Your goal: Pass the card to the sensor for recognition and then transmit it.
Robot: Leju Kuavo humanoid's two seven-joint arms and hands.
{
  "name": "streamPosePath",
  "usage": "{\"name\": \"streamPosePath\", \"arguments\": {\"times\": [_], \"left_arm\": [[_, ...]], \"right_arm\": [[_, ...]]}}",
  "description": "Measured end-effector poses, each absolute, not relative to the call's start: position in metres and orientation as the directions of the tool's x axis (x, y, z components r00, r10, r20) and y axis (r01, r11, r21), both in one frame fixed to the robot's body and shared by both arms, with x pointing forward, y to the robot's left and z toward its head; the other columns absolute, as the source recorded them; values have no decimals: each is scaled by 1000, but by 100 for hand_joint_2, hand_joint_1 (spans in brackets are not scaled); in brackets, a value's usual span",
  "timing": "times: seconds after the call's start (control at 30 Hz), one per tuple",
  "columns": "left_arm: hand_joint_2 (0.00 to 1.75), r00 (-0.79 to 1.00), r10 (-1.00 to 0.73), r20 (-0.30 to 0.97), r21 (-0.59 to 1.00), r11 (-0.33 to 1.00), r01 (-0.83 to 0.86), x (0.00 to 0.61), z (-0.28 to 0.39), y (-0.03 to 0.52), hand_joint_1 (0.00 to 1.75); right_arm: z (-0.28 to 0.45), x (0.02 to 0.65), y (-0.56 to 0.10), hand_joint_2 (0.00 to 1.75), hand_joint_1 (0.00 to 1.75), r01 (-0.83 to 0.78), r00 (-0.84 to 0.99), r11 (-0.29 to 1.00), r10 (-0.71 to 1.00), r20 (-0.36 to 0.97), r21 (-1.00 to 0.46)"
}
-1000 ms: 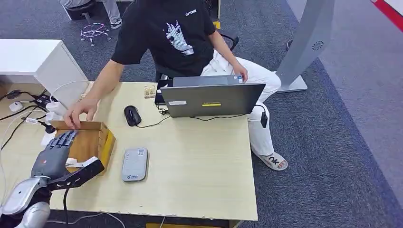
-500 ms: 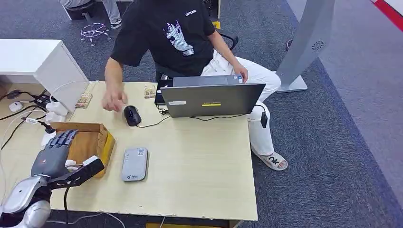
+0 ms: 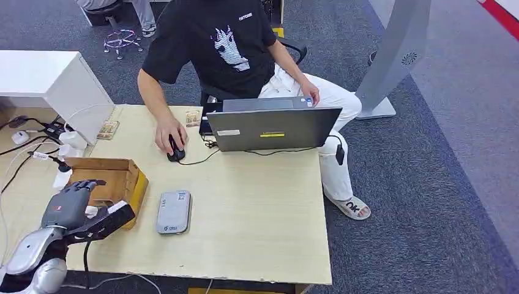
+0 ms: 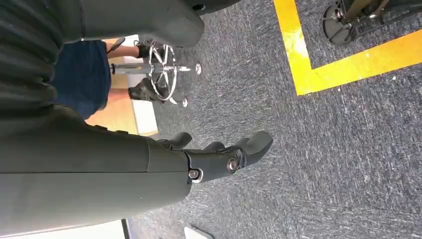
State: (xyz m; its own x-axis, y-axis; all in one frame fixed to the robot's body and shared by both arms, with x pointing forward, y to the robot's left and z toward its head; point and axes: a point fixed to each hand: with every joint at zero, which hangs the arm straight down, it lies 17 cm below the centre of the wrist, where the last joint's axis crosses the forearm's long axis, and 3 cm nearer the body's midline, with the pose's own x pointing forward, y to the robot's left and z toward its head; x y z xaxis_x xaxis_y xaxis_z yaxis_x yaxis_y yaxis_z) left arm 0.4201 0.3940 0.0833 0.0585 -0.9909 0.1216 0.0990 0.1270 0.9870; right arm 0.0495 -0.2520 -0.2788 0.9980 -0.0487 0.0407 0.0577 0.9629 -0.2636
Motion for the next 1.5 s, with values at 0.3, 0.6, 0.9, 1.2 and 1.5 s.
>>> {"name": "streamPosePath", "arguments": {"times": [0.3,0.6,0.9,1.2,1.5], "left_arm": [[175,52,-991,126,983,132,128,421,75,393,175],[175,54,-990,130,979,137,153,419,65,392,175],[175,50,-990,134,977,140,161,418,61,390,175],[175,34,-987,157,982,160,102,424,72,381,0],[175,11,-982,190,982,190,9,431,89,364,0]], "right_arm": [[-279,50,-252,175,0,56,998,963,-47,41,-263],[-279,49,-252,175,0,54,998,964,-45,41,-261],[-279,49,-251,175,0,58,998,965,-50,39,-258],[-279,49,-251,175,0,58,998,965,-49,39,-255],[-279,50,-250,175,0,46,998,966,-36,42,-256]]}}
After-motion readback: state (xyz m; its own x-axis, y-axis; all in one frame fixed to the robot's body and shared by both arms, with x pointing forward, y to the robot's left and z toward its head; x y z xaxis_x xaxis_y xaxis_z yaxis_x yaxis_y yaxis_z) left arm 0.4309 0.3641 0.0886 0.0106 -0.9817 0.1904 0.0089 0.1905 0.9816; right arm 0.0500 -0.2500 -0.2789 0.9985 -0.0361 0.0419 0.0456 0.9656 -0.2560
